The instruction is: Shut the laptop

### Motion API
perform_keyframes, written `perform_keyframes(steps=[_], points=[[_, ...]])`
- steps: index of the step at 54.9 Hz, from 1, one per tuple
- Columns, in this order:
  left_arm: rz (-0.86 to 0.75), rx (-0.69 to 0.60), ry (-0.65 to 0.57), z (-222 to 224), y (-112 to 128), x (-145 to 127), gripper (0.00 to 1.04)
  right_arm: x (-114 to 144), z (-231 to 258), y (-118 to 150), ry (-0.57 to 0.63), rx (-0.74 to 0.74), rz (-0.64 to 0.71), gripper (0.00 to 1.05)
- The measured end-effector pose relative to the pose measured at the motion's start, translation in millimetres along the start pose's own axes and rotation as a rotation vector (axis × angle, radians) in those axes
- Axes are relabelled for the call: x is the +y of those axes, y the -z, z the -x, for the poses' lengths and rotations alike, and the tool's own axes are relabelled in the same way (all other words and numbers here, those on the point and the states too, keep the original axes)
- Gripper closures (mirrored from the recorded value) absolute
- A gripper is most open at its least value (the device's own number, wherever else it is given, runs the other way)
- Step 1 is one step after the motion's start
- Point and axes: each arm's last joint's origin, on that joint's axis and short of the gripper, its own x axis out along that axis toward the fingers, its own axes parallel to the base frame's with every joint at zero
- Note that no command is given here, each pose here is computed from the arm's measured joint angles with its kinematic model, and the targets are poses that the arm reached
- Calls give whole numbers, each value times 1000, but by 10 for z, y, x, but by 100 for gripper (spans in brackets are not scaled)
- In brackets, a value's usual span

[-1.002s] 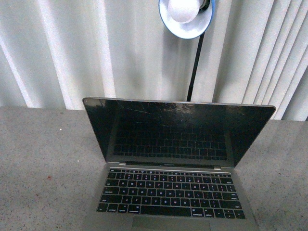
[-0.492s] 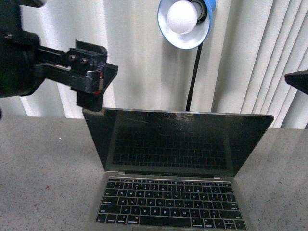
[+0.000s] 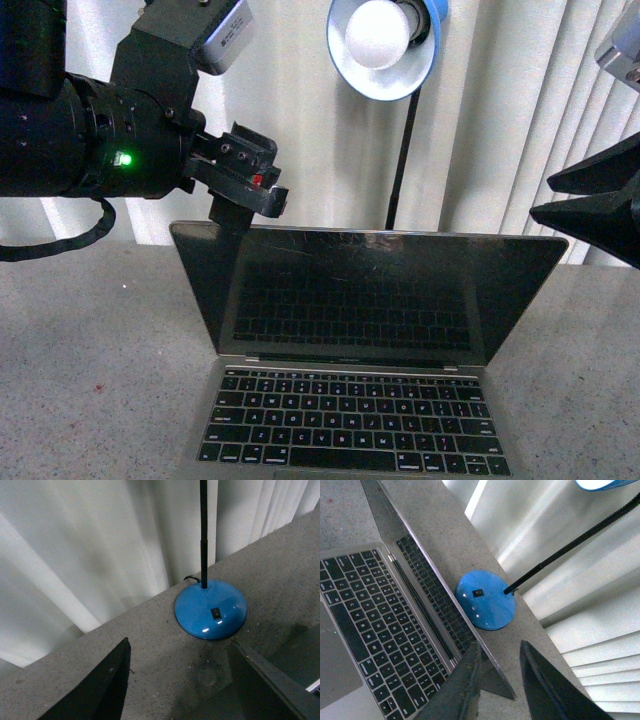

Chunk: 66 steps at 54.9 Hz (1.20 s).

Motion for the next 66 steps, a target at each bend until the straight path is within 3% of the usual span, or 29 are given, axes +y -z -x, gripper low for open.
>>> perform_keyframes(steps=[8, 16, 40, 66], points=[[-16, 0, 24, -15, -21, 19, 79, -100, -55, -33, -6, 10, 46, 102], [-38, 14, 61, -37, 2, -8, 101, -143, -116, -44, -20, 19, 74, 102], [-133, 56, 161, -208, 40, -64, 101, -178, -311, -34, -99, 72, 126, 102], [-145, 82, 205, -116, 139, -79, 101, -2, -364, 13, -174, 89, 131, 102]])
